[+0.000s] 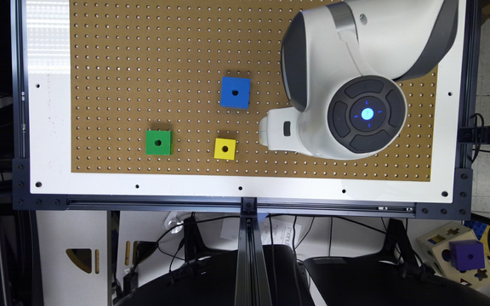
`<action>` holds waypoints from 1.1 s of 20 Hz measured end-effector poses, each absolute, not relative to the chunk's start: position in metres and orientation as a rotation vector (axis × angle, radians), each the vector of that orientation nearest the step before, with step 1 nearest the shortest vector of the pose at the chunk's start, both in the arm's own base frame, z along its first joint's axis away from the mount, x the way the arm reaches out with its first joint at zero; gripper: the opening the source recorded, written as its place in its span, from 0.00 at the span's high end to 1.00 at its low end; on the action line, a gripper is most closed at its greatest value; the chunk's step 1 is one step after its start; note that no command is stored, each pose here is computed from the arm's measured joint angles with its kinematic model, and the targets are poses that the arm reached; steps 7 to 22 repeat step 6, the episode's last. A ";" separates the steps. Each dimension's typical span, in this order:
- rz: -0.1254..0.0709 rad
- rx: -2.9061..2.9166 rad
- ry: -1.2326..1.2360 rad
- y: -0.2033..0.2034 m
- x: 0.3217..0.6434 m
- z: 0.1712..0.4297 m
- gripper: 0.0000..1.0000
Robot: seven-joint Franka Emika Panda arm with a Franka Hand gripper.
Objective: Pick up pink block.
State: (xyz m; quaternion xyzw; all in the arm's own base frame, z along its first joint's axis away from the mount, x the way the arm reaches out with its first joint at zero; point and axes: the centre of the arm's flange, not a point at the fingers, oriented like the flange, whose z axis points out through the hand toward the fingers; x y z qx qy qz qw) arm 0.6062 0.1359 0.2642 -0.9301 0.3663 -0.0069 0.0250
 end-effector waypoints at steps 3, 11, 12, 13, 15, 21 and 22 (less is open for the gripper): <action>-0.024 -2.878 1.134 0.136 0.605 0.282 1.00; -0.022 -2.879 1.137 0.136 0.604 0.289 1.00; -0.022 -2.879 1.137 0.136 0.604 0.289 1.00; -0.022 -2.879 1.137 0.136 0.604 0.289 1.00; -0.022 -2.879 1.137 0.136 0.604 0.289 1.00; -0.022 -2.879 1.137 0.136 0.604 0.289 1.00; -0.022 -2.879 1.137 0.136 0.604 0.289 1.00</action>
